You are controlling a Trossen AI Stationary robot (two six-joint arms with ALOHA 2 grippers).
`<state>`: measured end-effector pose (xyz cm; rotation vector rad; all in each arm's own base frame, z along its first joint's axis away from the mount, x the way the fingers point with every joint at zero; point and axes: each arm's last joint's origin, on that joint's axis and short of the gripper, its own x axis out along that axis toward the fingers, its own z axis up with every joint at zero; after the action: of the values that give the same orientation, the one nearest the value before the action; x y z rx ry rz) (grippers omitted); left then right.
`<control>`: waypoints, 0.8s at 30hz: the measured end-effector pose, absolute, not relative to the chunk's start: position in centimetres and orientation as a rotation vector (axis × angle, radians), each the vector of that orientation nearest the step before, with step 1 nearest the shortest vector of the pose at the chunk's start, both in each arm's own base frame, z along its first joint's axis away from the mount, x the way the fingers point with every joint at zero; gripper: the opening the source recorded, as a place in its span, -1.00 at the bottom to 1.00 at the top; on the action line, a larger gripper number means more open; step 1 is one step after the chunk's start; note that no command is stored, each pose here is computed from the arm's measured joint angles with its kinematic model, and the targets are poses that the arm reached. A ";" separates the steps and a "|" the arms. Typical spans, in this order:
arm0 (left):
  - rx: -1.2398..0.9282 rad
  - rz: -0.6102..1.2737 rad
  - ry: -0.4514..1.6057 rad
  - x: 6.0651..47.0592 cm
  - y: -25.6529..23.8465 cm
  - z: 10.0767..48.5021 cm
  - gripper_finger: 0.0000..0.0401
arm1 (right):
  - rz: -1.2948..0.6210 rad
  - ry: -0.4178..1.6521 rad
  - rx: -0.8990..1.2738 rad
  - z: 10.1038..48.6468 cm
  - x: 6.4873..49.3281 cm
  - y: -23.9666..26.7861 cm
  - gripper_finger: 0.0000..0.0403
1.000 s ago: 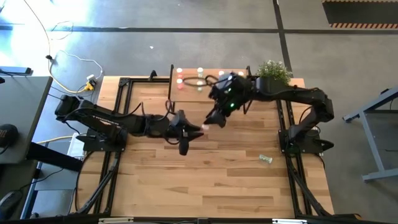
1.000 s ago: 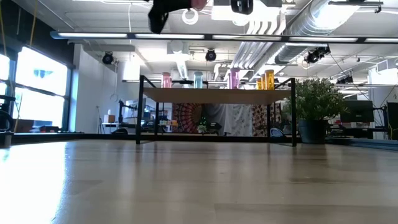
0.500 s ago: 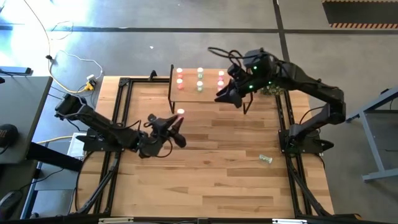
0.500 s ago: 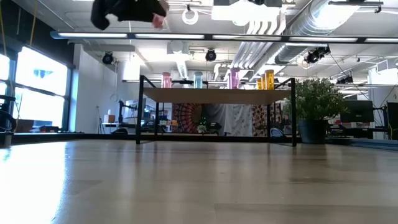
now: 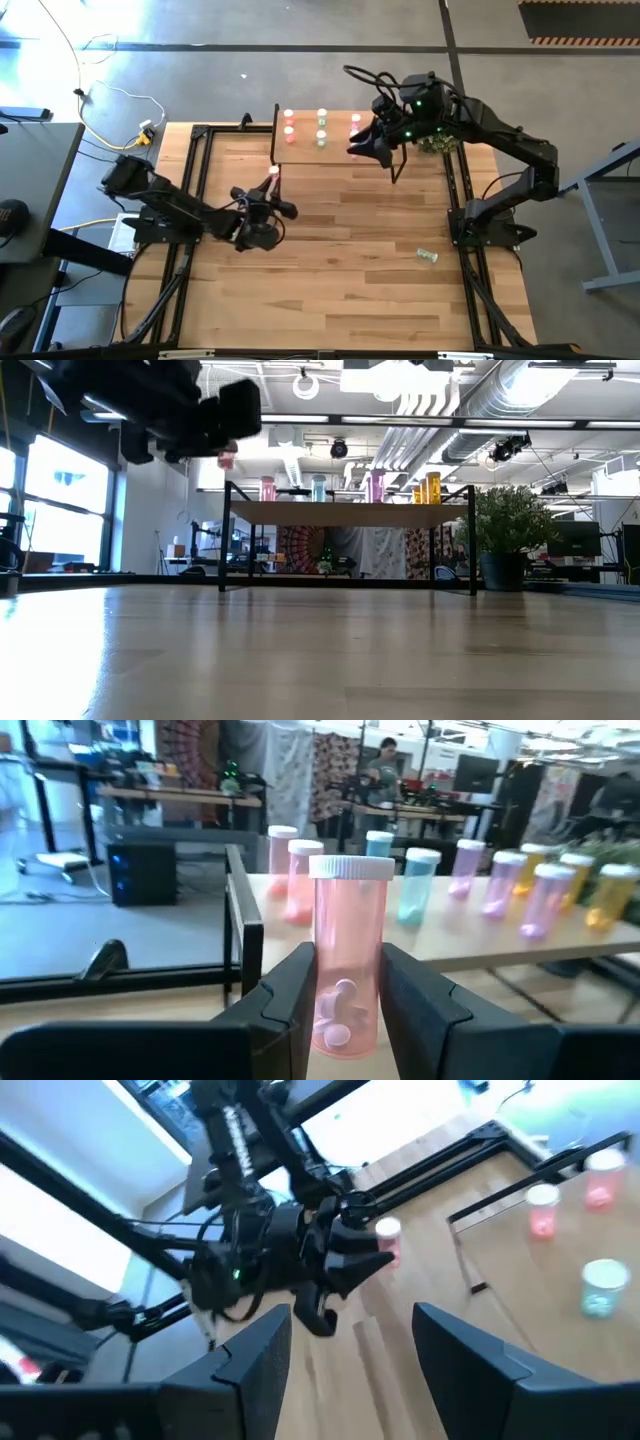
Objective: Pick and place medicine bottles onto shelf by color
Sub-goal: Put the pink pill bottle on the shelf aligned with the other pink pill bottles
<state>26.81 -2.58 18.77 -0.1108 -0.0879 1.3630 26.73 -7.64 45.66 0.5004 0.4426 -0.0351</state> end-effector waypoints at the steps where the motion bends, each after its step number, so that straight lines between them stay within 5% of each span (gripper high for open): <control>1: -0.097 1.376 -0.080 27.1 -2.4 18.3 -0.55 | -0.051 0.441 0.486 45.7 26.7 -7.7 0.00; 24: -0.099 1.553 -0.067 30.8 3.7 18.5 -0.55 | -0.188 0.439 0.292 45.6 26.7 -8.2 0.00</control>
<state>30.76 3.68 18.51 -0.0990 -0.0670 1.5532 26.70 -8.20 45.56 0.2917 0.4393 -0.1884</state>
